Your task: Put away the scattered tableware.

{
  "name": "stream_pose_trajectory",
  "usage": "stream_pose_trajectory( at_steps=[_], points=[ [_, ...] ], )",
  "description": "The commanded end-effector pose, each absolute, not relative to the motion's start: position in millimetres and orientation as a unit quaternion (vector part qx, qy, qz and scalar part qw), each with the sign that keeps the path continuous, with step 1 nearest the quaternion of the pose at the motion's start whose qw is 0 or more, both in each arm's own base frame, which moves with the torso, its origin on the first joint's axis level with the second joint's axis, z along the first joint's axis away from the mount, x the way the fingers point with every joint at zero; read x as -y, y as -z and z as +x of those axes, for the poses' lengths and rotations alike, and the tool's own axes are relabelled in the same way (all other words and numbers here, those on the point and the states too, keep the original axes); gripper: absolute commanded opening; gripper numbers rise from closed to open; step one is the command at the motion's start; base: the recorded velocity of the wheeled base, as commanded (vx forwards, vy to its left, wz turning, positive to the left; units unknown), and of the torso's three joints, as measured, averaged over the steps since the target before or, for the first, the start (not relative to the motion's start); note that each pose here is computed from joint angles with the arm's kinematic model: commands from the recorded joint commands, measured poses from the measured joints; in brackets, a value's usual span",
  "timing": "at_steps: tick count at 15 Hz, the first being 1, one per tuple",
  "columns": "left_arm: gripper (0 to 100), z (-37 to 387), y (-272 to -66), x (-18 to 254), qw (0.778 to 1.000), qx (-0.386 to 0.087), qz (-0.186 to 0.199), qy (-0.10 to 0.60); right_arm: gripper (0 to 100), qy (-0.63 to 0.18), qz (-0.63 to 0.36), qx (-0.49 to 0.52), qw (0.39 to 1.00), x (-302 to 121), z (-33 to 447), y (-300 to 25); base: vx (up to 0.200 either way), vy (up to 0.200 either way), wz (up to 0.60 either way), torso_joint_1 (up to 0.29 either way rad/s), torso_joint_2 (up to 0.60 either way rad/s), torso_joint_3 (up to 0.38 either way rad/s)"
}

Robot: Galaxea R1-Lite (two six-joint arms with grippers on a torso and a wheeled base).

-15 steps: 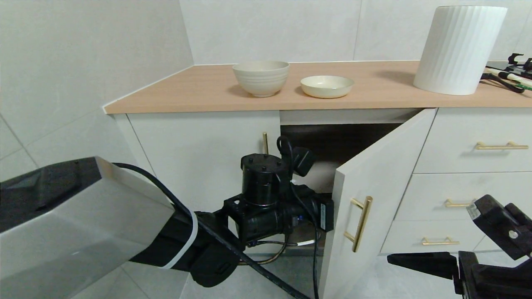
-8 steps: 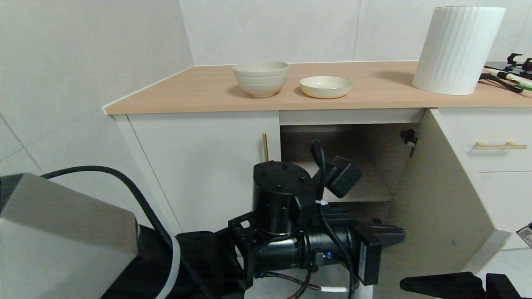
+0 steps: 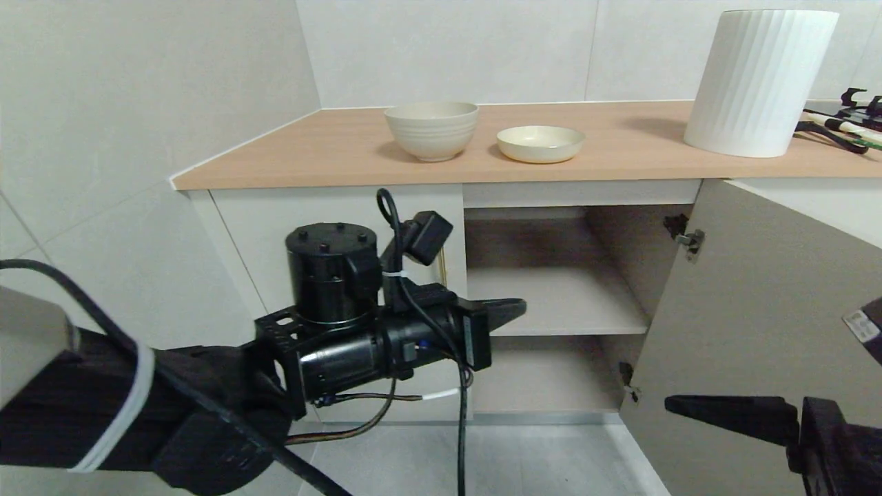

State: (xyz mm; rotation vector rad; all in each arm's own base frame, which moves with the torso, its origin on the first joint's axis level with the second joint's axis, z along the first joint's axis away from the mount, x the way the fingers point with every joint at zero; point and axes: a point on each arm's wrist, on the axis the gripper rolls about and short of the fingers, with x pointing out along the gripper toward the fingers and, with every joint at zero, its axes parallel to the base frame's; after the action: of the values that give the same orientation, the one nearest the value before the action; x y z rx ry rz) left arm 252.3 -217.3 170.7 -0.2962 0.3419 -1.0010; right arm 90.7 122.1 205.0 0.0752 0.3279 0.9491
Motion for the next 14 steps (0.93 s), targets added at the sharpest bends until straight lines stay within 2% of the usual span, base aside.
stream_pose_trajectory(
  at_steps=[1, 4, 9, 10, 14],
  points=[
    [0, 229, -205, 151, 0.897, -0.162, -0.134, 0.39, 100, -0.399, 0.028, -0.17, 0.9, -138, 116, -206, 0.0, 0.0, 0.0, 0.0, 0.0, 0.0],
    [0, 206, -230, 107, 0.926, -0.153, -0.102, 0.33, 100, -0.36, 0.029, -0.174, 0.916, -154, 151, -219, 0.0, 0.0, 0.0, 0.0, 0.0, 0.0],
    [0, 176, -242, 64, 0.947, -0.141, -0.111, 0.266, 100, -0.336, 0.02, -0.178, 0.925, -177, 191, -245, 0.0, 0.0, 0.0, 0.0, 0.0, 0.0],
    [100, 173, -243, 59, 0.949, -0.143, -0.114, 0.257, 100, -0.333, 0.019, -0.183, 0.925, -176, 193, -248, 0.0, 0.0, 0.0, 0.0, 0.0, 0.0],
    [100, 179, -250, 53, 0.951, -0.137, -0.134, 0.243, 100, -0.312, 0.033, -0.217, 0.924, -170, 193, -242, 0.0, 0.0, 0.0, 0.0, 0.0, 0.0]
  ],
)
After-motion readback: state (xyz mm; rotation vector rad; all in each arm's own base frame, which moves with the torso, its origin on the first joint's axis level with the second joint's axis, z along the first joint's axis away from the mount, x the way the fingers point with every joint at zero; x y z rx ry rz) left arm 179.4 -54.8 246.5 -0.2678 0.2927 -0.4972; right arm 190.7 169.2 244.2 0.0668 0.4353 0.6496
